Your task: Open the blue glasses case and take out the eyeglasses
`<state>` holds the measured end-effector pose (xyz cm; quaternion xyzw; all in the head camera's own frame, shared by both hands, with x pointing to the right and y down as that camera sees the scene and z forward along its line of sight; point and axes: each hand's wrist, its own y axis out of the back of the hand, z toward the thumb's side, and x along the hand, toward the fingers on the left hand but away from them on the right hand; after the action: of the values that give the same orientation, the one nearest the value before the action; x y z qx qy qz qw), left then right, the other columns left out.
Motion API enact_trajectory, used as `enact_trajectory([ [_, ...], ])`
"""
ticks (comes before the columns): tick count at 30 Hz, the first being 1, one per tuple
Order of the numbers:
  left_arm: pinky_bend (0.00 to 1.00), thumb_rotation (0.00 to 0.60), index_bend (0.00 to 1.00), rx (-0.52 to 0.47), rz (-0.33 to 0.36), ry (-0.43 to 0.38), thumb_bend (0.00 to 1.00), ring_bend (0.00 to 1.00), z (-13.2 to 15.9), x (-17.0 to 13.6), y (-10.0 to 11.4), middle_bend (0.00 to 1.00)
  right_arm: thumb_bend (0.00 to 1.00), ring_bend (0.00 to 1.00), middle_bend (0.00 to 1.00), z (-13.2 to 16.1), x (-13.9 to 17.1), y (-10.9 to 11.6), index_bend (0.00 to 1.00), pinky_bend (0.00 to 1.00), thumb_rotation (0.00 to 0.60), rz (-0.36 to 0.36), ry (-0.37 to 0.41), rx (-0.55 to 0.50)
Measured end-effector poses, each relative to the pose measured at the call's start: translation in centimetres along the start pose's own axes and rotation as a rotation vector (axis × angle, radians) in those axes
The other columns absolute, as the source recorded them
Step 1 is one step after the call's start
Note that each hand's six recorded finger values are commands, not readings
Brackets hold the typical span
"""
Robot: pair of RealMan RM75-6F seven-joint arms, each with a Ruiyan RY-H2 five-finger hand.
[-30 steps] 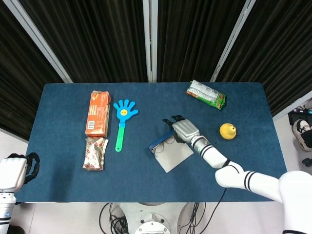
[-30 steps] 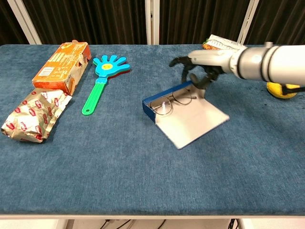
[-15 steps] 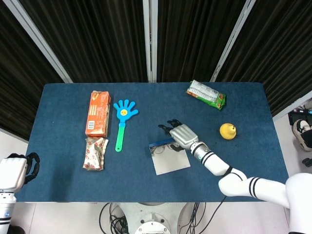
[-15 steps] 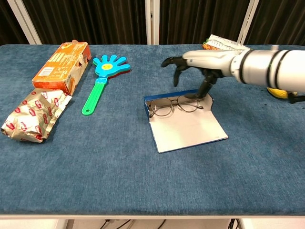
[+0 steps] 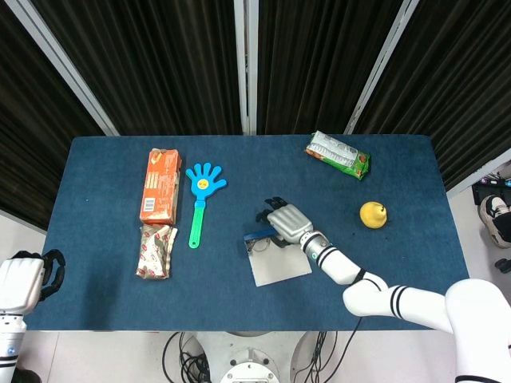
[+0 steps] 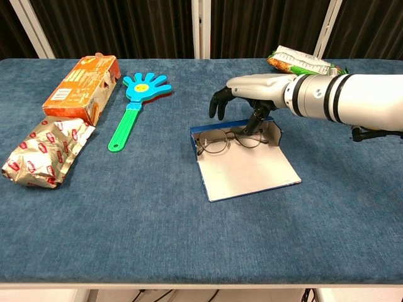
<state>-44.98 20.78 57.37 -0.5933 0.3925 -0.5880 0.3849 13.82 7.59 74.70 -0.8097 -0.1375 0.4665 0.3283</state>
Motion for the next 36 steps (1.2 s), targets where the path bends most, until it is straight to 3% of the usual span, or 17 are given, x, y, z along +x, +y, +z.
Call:
enact_trajectory([
  [23, 0.48, 0.6, 0.77, -0.001, -0.001, 0.0, 0.31, 0.66, 0.0, 0.0, 0.0, 0.81, 0.48, 0.0, 0.3, -0.2, 0.0, -0.3, 0.49, 0.0, 0.6, 0.01, -0.014, 0.004],
  [29, 0.47, 0.6, 0.76, -0.001, -0.001, 0.0, 0.31, 0.66, 0.0, 0.0, 0.0, 0.81, 0.48, 0.0, 0.32, 0.0, -0.2, 0.5, 0.57, 0.0, 0.6, -0.055, -0.019, -0.003],
  [36, 0.47, 0.6, 0.76, -0.001, 0.0, 0.0, 0.31, 0.66, 0.0, 0.0, 0.0, 0.81, 0.49, 0.0, 0.32, 0.5, -1.0, 2.1, 0.6, 0.0, 0.6, -0.209, -0.047, -0.005],
])
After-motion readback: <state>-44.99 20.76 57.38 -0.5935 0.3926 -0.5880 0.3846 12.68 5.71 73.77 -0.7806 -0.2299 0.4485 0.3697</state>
